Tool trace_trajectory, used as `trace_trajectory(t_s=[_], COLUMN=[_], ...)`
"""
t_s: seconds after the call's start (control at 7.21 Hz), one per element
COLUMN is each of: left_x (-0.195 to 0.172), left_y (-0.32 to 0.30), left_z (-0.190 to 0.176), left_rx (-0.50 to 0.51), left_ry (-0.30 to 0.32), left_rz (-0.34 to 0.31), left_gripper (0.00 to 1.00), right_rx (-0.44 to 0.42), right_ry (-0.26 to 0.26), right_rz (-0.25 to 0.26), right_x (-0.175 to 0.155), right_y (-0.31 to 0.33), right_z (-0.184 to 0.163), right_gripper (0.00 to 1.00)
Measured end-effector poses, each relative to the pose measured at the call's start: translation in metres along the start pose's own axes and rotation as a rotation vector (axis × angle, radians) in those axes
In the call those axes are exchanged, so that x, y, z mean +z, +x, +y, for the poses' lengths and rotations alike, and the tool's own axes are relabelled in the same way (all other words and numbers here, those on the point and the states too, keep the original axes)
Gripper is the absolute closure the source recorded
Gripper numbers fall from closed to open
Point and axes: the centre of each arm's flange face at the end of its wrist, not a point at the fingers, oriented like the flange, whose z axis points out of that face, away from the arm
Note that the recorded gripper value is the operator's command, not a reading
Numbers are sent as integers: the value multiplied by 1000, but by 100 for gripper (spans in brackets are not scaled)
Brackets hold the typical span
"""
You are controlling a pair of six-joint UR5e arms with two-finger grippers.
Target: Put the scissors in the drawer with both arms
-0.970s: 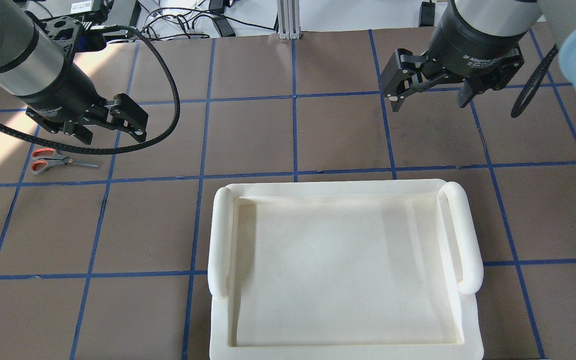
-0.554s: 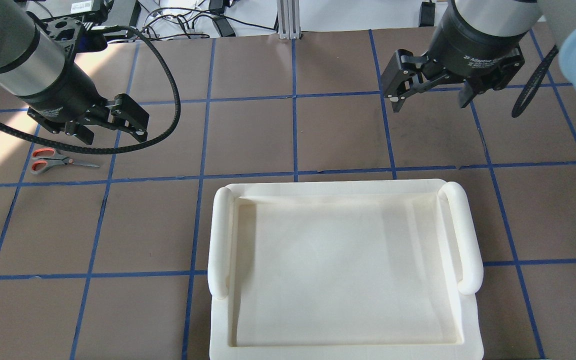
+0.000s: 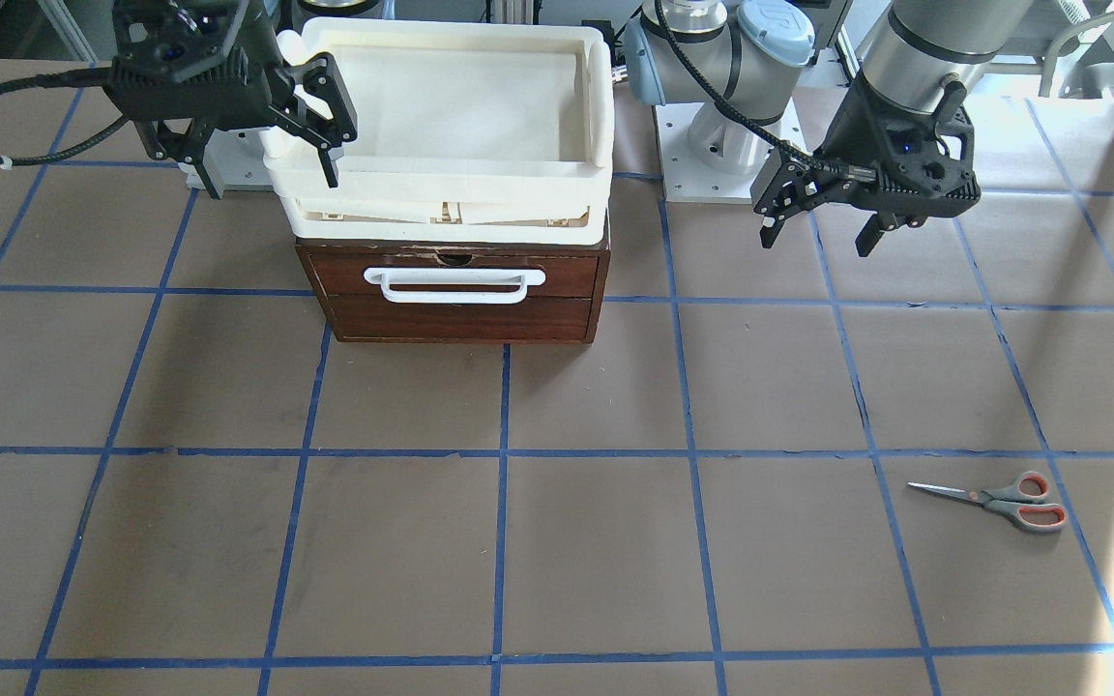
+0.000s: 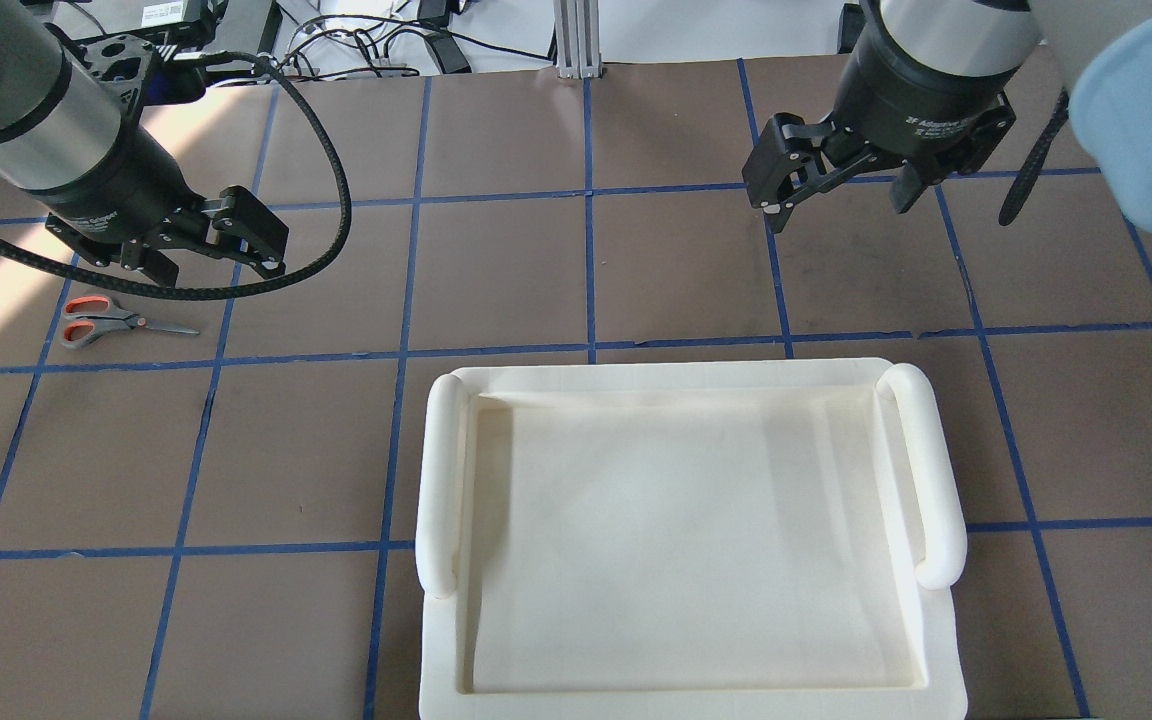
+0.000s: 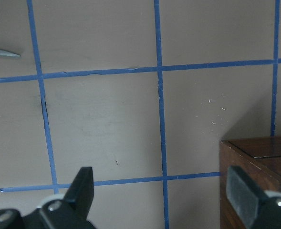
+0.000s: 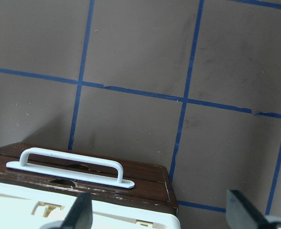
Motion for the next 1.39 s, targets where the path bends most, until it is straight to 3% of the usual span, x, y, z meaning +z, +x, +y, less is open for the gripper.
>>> trace_trajectory(t_s=[0.28, 0.69, 1.11, 1.39], left_x=[5, 13, 40, 69], left_y=[-25, -99, -164, -208], left_z=[-8, -16, -25, -37], left_rx=[98, 409, 704, 908], left_ry=[-5, -27, -102, -123], left_rz=[-3, -10, -28, -24], left_gripper=[0, 0, 0, 0], right_rx=[-311, -737, -1099, -1284], right_ry=[-24, -102, -192, -243], right_rz=[-104, -200, -271, -284], right_x=[27, 87, 153, 190], right_y=[-26, -42, -65, -88], right_z=[-15, -42, -61, -66], right_gripper=[0, 0, 0, 0])
